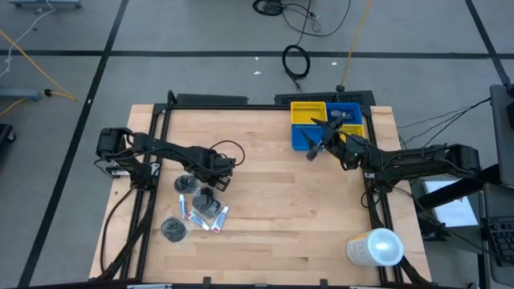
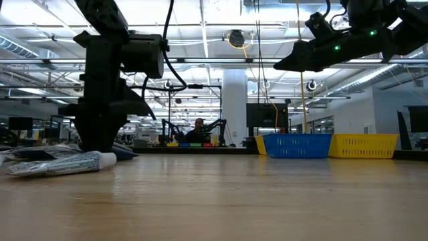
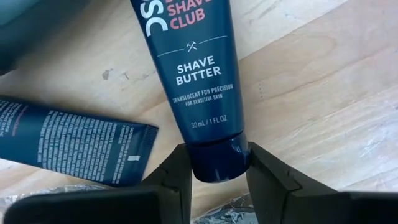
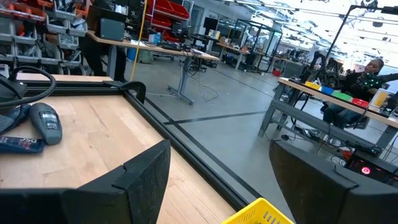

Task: Pick & Place Travel size toiletries
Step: Put the bottom blue shave cream into the bottom blue basket, then put the black hairbrush into the bottom yellow basket

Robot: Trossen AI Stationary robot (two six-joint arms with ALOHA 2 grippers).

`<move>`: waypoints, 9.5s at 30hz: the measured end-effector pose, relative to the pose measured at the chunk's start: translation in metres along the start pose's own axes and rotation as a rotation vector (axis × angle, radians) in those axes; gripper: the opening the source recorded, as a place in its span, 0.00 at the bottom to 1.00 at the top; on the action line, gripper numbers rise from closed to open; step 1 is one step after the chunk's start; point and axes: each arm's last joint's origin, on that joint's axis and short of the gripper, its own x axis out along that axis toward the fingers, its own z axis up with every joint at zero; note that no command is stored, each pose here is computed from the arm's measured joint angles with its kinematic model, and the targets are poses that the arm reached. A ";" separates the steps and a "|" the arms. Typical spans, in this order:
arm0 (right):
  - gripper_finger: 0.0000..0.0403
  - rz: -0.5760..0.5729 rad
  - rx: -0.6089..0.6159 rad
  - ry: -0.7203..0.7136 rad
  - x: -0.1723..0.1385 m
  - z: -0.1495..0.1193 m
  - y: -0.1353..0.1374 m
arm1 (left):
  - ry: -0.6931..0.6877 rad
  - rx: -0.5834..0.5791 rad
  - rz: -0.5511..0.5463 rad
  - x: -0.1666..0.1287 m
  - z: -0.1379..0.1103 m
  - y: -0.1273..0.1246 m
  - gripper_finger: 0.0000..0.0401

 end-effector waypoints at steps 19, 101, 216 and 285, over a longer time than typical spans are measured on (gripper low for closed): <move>0.64 0.001 0.000 0.000 0.000 0.000 0.000 | -0.147 0.104 -0.081 -0.033 -0.010 0.002 0.26; 0.02 0.833 -0.055 -0.288 0.016 0.039 0.092 | -0.601 0.811 -1.146 -0.101 0.009 -0.066 0.26; 0.26 0.322 0.078 0.349 0.011 -0.016 0.004 | -0.635 0.506 -0.536 -0.121 0.009 0.022 0.57; 0.26 0.470 0.078 0.219 -0.003 0.001 0.033 | 0.013 -0.100 0.318 -0.005 -0.037 0.012 0.13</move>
